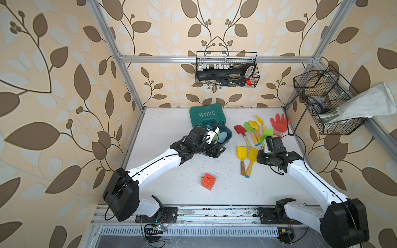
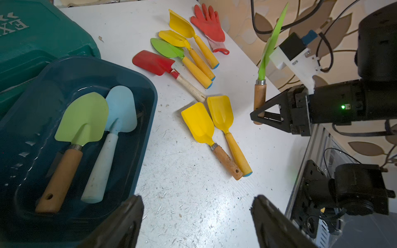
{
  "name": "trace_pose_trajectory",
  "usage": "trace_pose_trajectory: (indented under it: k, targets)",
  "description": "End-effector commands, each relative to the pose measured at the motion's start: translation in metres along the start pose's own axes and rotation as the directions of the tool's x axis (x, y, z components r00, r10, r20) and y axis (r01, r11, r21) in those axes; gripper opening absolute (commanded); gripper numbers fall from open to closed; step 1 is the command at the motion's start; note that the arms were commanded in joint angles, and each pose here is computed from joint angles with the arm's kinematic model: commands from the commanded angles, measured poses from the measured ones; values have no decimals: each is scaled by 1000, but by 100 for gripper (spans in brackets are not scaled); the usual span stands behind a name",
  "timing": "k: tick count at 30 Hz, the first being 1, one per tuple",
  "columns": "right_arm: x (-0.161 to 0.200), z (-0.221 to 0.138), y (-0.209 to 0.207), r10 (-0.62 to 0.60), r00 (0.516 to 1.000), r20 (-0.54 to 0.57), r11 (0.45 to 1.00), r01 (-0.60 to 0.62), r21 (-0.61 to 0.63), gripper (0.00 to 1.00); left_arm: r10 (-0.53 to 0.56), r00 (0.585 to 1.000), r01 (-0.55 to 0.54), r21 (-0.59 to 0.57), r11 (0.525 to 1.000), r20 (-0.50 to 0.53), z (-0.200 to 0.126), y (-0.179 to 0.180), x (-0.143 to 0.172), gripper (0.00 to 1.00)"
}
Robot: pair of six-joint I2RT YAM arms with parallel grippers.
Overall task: Take the shovel out of the storage box
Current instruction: Place the shovel at the center of the board.
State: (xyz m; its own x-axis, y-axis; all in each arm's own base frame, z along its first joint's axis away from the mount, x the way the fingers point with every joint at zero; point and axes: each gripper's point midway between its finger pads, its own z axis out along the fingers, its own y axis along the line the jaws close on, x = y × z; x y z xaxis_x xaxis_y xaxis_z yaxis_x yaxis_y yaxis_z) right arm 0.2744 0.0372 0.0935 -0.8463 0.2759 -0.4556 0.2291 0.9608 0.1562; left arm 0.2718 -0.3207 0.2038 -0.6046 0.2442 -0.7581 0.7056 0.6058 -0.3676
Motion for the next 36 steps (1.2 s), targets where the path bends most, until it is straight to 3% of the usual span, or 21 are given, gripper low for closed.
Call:
trace_pose_trajectory:
  k: [1, 12, 21, 36]
  targets:
    - [0, 1, -21, 41, 999, -20, 995, -39, 89, 16, 43, 998, -42, -23, 999, 36, -7, -4, -17, 84]
    - [8, 27, -50, 179, 973, -145, 981, -164, 107, 17, 19, 999, -22, -99, 995, -35, 2, 12, -7, 82]
    - [21, 49, -41, 171, 951, -257, 985, -159, 69, 20, 40, 998, -45, -138, 989, -40, -1, 19, -8, 83]
    - [23, 58, -43, 174, 944, -282, 984, -154, 92, 28, 43, 998, -49, -128, 991, -50, -2, 16, -7, 83]
